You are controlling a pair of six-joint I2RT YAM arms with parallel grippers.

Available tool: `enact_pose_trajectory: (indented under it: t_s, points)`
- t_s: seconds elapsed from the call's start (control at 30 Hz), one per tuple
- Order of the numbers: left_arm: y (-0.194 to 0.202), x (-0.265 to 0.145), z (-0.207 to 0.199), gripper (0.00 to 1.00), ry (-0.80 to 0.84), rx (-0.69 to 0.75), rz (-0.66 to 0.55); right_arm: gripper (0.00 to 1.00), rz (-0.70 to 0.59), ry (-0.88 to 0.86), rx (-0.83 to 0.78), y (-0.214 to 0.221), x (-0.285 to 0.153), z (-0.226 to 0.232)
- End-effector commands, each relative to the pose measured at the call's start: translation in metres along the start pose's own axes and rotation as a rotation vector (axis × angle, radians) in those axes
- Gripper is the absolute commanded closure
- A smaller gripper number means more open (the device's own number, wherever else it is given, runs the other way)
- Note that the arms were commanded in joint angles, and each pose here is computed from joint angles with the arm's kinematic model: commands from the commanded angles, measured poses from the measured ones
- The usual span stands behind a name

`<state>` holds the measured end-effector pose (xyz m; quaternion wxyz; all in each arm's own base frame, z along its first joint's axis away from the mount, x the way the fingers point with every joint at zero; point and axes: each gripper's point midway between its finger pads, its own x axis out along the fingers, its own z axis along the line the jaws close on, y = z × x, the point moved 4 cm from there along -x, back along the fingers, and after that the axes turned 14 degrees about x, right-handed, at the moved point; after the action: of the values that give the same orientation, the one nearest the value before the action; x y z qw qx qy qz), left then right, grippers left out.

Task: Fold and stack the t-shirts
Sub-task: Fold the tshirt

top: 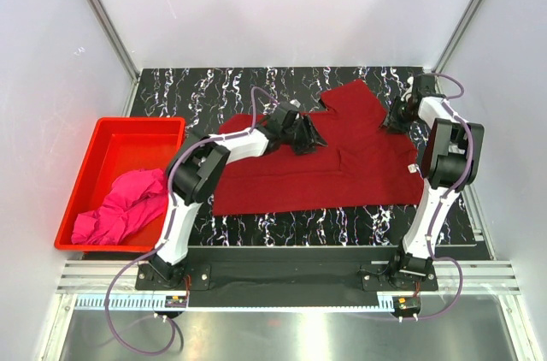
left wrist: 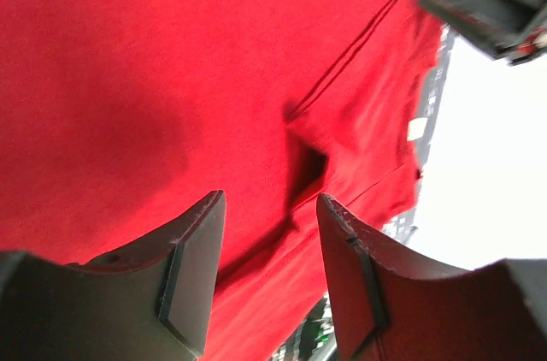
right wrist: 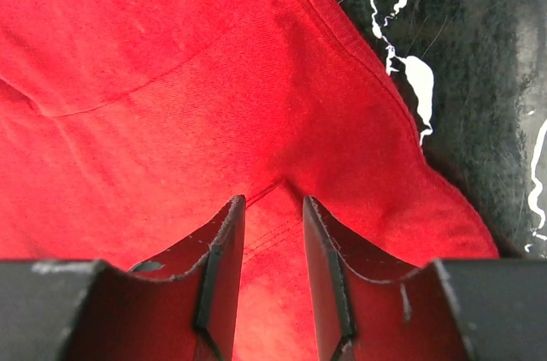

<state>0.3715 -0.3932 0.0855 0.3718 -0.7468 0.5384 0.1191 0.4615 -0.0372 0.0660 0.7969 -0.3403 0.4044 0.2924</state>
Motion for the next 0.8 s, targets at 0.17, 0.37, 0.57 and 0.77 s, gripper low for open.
enact_pose_trajectory:
  t_s: [0.17, 0.37, 0.57, 0.77]
  points:
    - [-0.031, 0.011, -0.033, 0.48, 0.055, -0.054, -0.080, 0.60, 0.003, -0.042, -0.041, -0.003, 0.010, 0.009]
    - [-0.027, 0.021, -0.036, 0.47, 0.047, -0.070, -0.058, 0.80, 0.007, -0.031, -0.033, -0.004, 0.014, 0.007]
    - [-0.022, 0.028, -0.029, 0.46, 0.002, -0.083, -0.034, 0.85, -0.025, -0.008, -0.034, -0.010, 0.003, 0.008]
    - [-0.016, 0.041, -0.033, 0.48, 0.023, -0.105, -0.015, 0.80, -0.035, -0.008, -0.034, -0.011, -0.004, 0.011]
